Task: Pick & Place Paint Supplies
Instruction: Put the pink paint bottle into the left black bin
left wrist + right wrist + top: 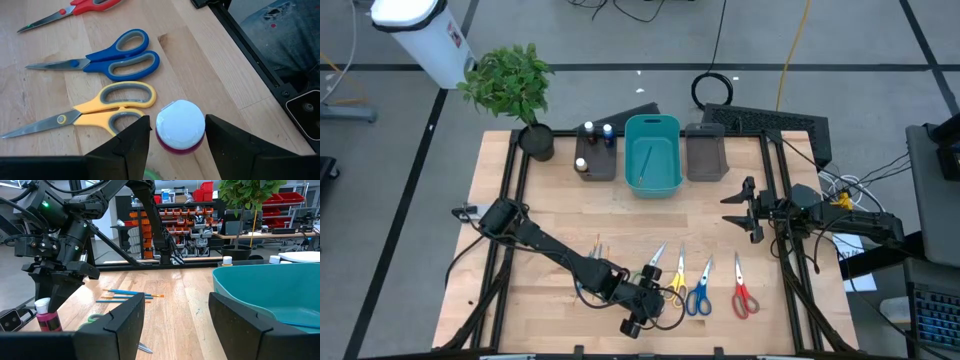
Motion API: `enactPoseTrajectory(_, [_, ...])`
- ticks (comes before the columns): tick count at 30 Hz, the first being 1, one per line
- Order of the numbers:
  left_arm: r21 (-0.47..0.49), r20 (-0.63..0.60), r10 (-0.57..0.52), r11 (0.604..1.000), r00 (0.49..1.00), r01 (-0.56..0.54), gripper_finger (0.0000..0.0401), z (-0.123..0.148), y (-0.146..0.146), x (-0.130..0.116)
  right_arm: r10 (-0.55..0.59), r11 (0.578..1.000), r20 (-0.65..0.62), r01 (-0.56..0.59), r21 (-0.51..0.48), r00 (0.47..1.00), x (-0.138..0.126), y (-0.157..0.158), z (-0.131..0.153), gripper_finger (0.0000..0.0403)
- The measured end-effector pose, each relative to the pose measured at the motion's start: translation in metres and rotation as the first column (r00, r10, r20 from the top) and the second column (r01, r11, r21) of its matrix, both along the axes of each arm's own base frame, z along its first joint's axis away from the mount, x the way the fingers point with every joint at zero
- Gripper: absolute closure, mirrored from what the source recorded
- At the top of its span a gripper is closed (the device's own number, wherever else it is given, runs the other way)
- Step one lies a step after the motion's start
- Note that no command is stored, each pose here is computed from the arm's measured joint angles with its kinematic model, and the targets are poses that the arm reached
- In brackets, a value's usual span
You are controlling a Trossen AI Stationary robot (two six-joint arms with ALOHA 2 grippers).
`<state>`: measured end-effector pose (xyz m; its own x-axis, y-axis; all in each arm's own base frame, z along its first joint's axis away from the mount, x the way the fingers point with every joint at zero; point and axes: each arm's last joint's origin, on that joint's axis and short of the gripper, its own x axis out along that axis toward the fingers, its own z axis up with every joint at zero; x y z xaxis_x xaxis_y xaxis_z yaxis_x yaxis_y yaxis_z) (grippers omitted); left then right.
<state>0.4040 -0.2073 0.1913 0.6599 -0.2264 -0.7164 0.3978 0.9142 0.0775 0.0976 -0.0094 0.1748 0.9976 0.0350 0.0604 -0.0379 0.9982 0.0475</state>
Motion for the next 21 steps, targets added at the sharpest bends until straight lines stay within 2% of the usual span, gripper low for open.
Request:
enactPoseTrajectory(13, [0.000,0.000,0.000,1.000,1.000,0.000,0.0208,0.0001,0.0000,0.0000,0.000,1.000,0.000,0.000,0.000,1.000,0.0000,0.0000,0.0000,0.0190])
enactPoseTrajectory(16, [0.000,0.000,0.000,1.000,1.000,0.000,0.0227,0.0001,0.0000,0.0000,0.000,1.000,0.000,0.000,0.000,1.000,0.0000,0.0000,0.0000,0.0190])
enactPoseTrajectory(21, [-0.004,0.004,0.001,1.000,1.000,-0.001,0.0282,0.0008,0.0003,0.0006,0.000,1.000,0.000,0.000,0.000,1.000,0.0000,0.0000,0.0000,0.0190])
